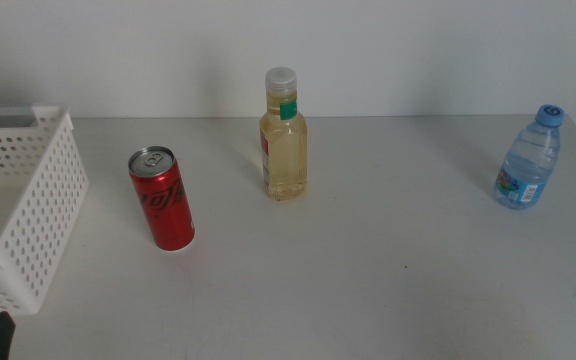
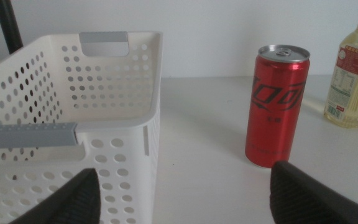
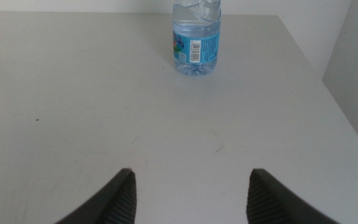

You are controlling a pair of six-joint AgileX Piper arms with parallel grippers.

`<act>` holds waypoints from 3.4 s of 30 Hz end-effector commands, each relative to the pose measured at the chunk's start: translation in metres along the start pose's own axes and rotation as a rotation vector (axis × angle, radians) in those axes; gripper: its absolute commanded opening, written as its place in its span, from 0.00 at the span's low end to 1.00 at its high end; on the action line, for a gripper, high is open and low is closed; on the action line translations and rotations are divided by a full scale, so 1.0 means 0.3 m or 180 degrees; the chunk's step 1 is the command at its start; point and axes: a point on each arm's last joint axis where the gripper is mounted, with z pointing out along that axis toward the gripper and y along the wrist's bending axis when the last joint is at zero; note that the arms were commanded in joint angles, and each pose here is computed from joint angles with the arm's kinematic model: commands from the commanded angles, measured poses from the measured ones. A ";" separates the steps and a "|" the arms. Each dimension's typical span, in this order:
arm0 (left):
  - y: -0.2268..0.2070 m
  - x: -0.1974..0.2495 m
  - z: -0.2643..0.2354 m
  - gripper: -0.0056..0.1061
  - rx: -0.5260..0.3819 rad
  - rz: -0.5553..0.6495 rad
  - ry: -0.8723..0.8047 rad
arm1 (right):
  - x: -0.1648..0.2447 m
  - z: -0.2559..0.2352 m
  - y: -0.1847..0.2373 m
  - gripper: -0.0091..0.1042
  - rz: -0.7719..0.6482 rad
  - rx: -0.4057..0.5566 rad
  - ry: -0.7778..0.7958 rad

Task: Use arms to grab the bottles and put them into the dustbin to the left of the table.

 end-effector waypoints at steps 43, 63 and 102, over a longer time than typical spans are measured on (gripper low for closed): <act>-0.151 -0.154 0.386 0.89 0.0941 0.0007 -0.0144 | -0.020 -0.004 0.000 0.48 -0.0050 0.0009 -0.0254; -0.180 -0.024 0.491 0.89 0.1089 -0.0042 0.0059 | -0.020 -0.004 0.000 0.48 -0.0050 0.0009 -0.0254; -0.217 0.123 0.859 0.89 0.0846 -0.0220 -0.0215 | -0.020 -0.004 0.000 0.48 -0.0050 0.0009 -0.0254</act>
